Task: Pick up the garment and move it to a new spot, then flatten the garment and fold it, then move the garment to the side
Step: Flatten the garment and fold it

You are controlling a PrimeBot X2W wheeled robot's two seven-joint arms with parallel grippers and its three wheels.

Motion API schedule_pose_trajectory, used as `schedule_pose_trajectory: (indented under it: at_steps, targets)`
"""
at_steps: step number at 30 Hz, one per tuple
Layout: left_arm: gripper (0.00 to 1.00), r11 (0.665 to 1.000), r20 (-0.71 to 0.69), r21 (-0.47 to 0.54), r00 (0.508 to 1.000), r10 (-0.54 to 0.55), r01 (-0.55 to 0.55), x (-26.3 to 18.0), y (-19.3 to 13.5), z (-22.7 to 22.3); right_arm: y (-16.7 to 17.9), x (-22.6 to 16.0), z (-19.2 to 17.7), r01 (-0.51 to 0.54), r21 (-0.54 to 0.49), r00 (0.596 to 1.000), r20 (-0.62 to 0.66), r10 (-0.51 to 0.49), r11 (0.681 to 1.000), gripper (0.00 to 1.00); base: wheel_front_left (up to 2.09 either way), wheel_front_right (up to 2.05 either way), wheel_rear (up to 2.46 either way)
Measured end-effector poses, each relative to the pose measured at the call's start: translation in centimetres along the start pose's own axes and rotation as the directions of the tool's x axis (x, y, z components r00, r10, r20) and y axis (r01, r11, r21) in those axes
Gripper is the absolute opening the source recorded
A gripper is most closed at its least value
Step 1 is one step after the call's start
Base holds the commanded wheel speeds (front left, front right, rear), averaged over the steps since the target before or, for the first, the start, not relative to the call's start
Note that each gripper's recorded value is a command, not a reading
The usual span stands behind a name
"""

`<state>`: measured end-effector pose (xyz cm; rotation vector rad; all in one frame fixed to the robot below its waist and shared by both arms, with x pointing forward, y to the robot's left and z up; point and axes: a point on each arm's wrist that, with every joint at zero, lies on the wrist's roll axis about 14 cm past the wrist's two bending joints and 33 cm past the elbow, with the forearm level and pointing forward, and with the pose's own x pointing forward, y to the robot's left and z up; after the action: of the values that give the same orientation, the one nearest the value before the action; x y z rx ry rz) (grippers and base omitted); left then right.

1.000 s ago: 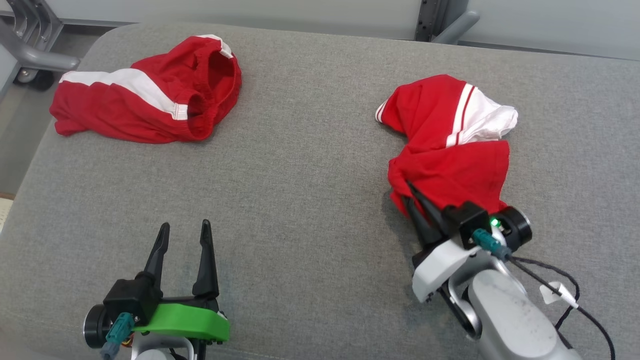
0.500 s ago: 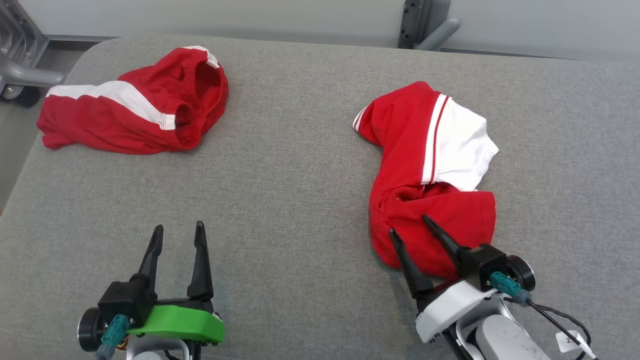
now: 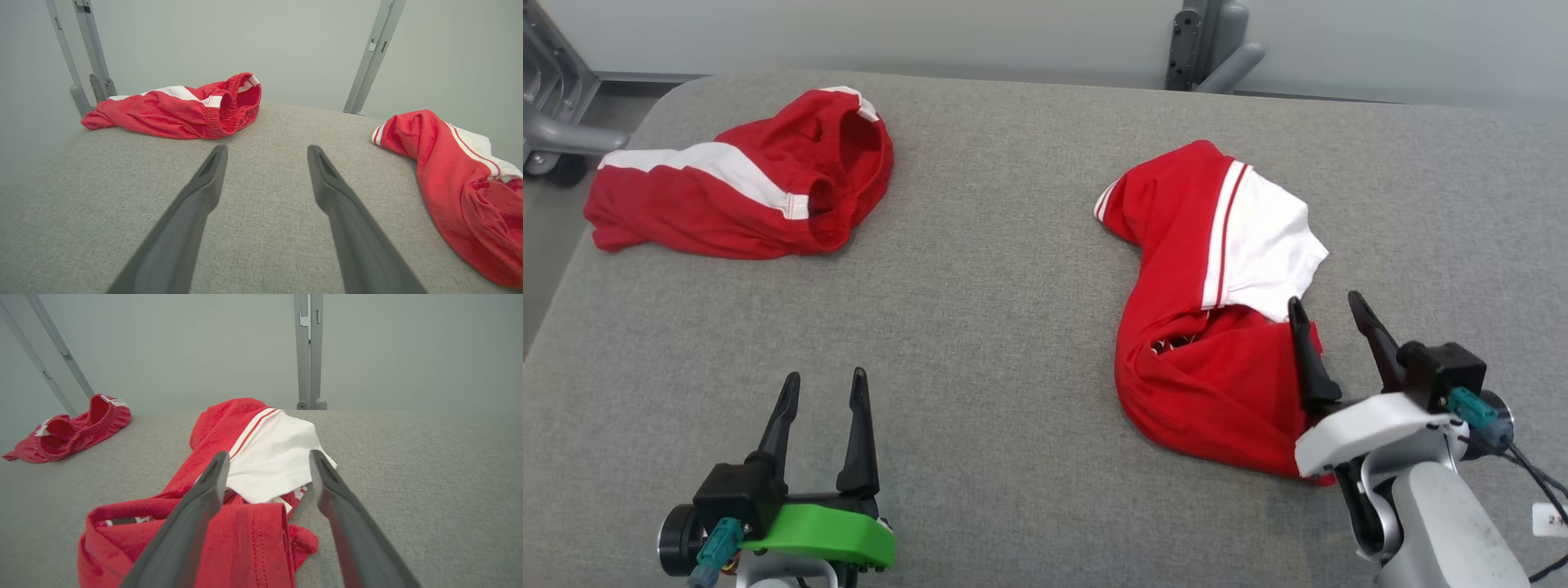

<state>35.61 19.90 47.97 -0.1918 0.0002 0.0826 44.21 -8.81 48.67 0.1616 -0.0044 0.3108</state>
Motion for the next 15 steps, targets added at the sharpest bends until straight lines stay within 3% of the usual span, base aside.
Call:
schedule_pose_trajectory:
  at_steps: [7,15]
  targets:
    - [1.0,0.999,-0.013,0.005,0.999,0.041,-0.041,-0.7,1.2,-0.3,-0.9,3.5,-2.1,0.006,-0.019,0.991,-0.135,-0.009,1.0,1.0,0.0,0.0,0.0]
    - [1.0,0.996,-0.009,0.006,0.996,0.09,-0.09,-1.9,2.7,-0.1,0.0,3.9,-7.1,0.005,0.02,0.933,-0.36,0.003,1.0,1.0,0.0,0.0,0.0]
